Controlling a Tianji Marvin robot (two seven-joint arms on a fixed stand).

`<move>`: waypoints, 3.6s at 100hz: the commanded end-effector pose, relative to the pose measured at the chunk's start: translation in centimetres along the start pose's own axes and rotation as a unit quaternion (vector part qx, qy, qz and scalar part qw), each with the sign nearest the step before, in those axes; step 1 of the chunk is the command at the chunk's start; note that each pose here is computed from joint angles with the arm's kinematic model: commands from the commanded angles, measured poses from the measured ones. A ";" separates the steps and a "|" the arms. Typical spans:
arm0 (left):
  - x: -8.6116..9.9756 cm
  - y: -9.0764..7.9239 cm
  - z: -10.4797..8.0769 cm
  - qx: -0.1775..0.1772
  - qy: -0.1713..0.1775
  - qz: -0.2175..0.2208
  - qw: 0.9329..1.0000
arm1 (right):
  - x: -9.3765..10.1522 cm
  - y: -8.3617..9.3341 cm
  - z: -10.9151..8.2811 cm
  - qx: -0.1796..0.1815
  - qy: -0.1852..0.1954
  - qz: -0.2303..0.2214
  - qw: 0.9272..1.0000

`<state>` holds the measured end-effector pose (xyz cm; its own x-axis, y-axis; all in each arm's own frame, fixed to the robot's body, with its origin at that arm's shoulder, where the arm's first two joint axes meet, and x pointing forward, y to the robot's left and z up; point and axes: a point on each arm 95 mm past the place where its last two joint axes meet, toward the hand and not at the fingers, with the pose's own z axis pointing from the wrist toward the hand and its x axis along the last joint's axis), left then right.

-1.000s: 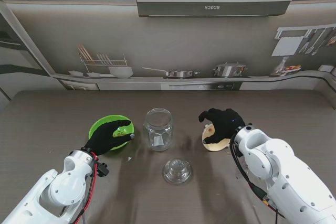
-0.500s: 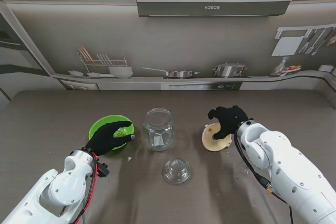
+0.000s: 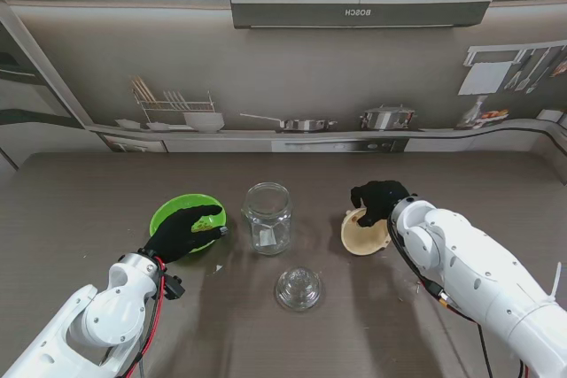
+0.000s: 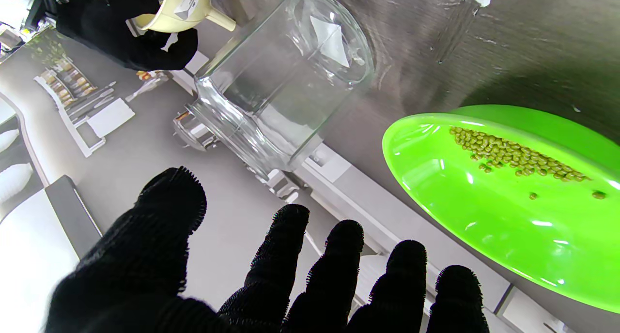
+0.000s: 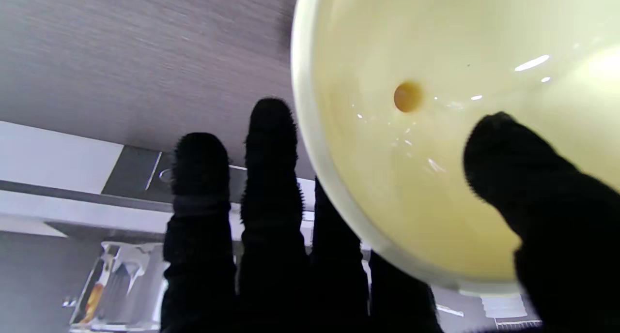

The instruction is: Pour mung beans into a glass jar with a funnel

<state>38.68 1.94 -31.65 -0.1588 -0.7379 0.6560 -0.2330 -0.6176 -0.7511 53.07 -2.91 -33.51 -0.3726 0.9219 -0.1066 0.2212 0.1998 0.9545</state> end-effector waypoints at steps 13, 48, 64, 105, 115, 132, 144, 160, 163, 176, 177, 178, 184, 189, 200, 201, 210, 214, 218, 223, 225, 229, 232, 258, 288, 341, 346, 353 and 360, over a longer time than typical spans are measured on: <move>0.2 0.1 0.0 -0.009 0.000 -0.004 1.000 | 0.6 -0.3 0.8 0.007 0.009 0.007 1.000; 0.1 0.1 0.0 -0.007 0.000 -0.006 1.000 | 0.6 0.2 0.7 0.034 0.017 0.081 0.996; 0.1 0.1 0.0 -0.005 0.001 -0.007 1.000 | 0.9 1.6 0.3 0.029 -0.005 0.147 0.989; 0.0 -0.1 -0.1 -0.001 0.004 -0.006 1.000 | 3.8 8.6 -0.5 -0.038 -0.016 0.224 0.974; 0.0 -0.1 -0.1 0.000 0.004 -0.007 1.000 | 5.1 10.1 -0.5 -0.054 -0.007 0.236 0.970; -0.1 -0.1 -0.2 0.002 0.005 -0.006 1.000 | 7.7 12.1 -0.4 -0.075 0.017 0.254 0.964; -0.1 -0.3 -0.3 0.005 0.005 -0.007 1.000 | 9.4 13.3 -0.5 -0.086 0.035 0.259 0.962; -0.2 -0.4 -0.3 0.009 0.006 -0.007 1.000 | 11.1 14.2 -0.7 -0.090 0.053 0.258 0.961; -0.2 -0.4 -0.4 0.010 0.006 -0.007 1.000 | 11.4 14.3 -0.8 -0.088 0.056 0.257 0.961; -0.2 -0.4 -0.4 0.011 0.007 -0.007 1.000 | 12.4 14.2 -0.8 -0.076 0.067 0.255 0.962; -0.2 -0.4 -0.4 0.011 0.007 -0.007 1.000 | 12.4 14.2 -0.8 -0.075 0.068 0.254 0.962; -0.2 -0.4 -0.4 0.011 0.007 -0.007 1.000 | 12.5 14.2 -0.8 -0.074 0.068 0.254 0.962; -0.2 -0.5 -0.4 0.012 0.008 -0.007 1.000 | 12.8 14.0 -0.6 -0.067 0.073 0.249 0.963; -0.2 -0.5 -0.5 0.013 0.008 -0.007 1.000 | 13.0 13.9 -0.5 -0.062 0.076 0.247 0.964; -0.2 -0.5 -0.5 0.014 0.007 -0.008 1.000 | 13.4 13.4 -0.1 -0.051 0.081 0.241 0.966; -0.2 -0.5 -0.5 0.014 0.007 -0.008 1.000 | 13.4 13.4 0.0 -0.050 0.082 0.240 0.966; -0.2 -0.6 -0.5 0.015 0.007 -0.008 1.000 | 13.7 13.0 0.4 -0.045 0.085 0.234 0.967; -0.2 -0.6 -0.6 0.016 0.007 -0.008 1.000 | 13.8 12.9 0.6 -0.043 0.085 0.231 0.968; -0.2 -0.6 -0.6 0.016 0.007 -0.008 1.000 | 13.8 12.7 0.8 -0.042 0.086 0.227 0.969; -0.2 -0.6 -0.6 0.017 0.007 -0.008 1.000 | 13.9 12.6 1.0 -0.040 0.086 0.222 0.970; -0.2 -0.6 -0.6 0.017 0.006 -0.008 1.000 | 13.9 12.5 1.1 -0.040 0.086 0.220 0.971; -0.3 -0.6 -0.6 0.016 0.006 -0.008 1.000 | 13.9 12.4 1.3 -0.038 0.086 0.217 0.972; -0.3 -0.6 -0.6 0.016 0.006 -0.008 1.000 | 13.9 12.3 1.5 -0.036 0.086 0.215 0.972; -0.3 -0.7 -0.7 0.017 0.005 -0.010 1.000 | 13.9 11.7 2.5 -0.032 0.084 0.199 0.976; -0.3 -0.7 -0.6 0.014 0.003 -0.011 1.000 | 14.1 11.6 3.2 -0.033 0.078 0.199 0.976; -0.2 -0.7 -0.6 0.005 0.002 -0.012 1.000 | 14.1 11.0 3.7 -0.045 0.074 0.183 0.979; -0.2 -0.6 -0.6 0.004 0.002 -0.012 1.000 | 14.1 10.9 3.7 -0.046 0.074 0.182 0.979; -0.2 -0.6 -0.6 0.003 0.002 -0.013 1.000 | 14.1 10.9 3.8 -0.050 0.074 0.180 0.980; -0.2 -0.6 -0.6 0.003 0.001 -0.013 1.000 | 14.1 10.8 3.9 -0.052 0.073 0.178 0.980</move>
<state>38.36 2.92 -31.31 -0.1549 -0.7251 0.6710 -0.2129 -0.6387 -0.7394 53.82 13.16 -25.46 -0.4068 0.8710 0.2755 0.2635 -0.1769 0.9483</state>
